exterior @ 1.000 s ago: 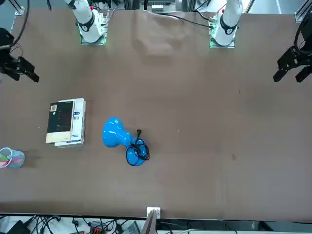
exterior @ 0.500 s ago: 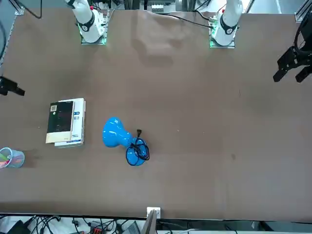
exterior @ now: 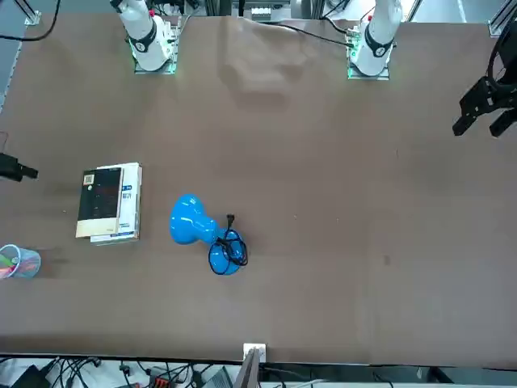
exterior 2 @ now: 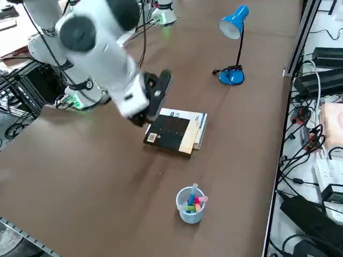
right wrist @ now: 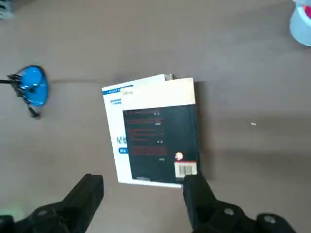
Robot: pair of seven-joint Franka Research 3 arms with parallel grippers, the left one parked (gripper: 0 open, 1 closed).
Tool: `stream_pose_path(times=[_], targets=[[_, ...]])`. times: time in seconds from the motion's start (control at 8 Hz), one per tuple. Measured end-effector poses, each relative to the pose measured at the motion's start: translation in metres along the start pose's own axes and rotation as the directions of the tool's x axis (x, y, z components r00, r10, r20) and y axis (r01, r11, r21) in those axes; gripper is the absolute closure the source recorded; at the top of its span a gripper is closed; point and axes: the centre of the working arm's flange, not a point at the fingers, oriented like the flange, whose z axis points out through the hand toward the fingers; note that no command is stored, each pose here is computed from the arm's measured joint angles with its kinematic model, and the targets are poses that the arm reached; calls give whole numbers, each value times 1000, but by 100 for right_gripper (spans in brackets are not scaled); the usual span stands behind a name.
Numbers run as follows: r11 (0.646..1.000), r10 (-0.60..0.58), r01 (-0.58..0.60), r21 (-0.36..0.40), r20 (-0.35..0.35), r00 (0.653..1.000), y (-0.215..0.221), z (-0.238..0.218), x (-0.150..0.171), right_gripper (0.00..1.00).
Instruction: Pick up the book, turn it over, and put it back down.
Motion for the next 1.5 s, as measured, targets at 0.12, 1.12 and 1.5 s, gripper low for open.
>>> stream_pose_path(times=[0.12, 1.12, 1.5], targets=[[995, -14, 19, 102, -45, 999, 36, 15, -10, 0], [864, 32, 104, 492, -260, 965, 205, 153, -65, 1], [847, 67, 80, 525, -255, 965, 212, 174, -64, 2]])
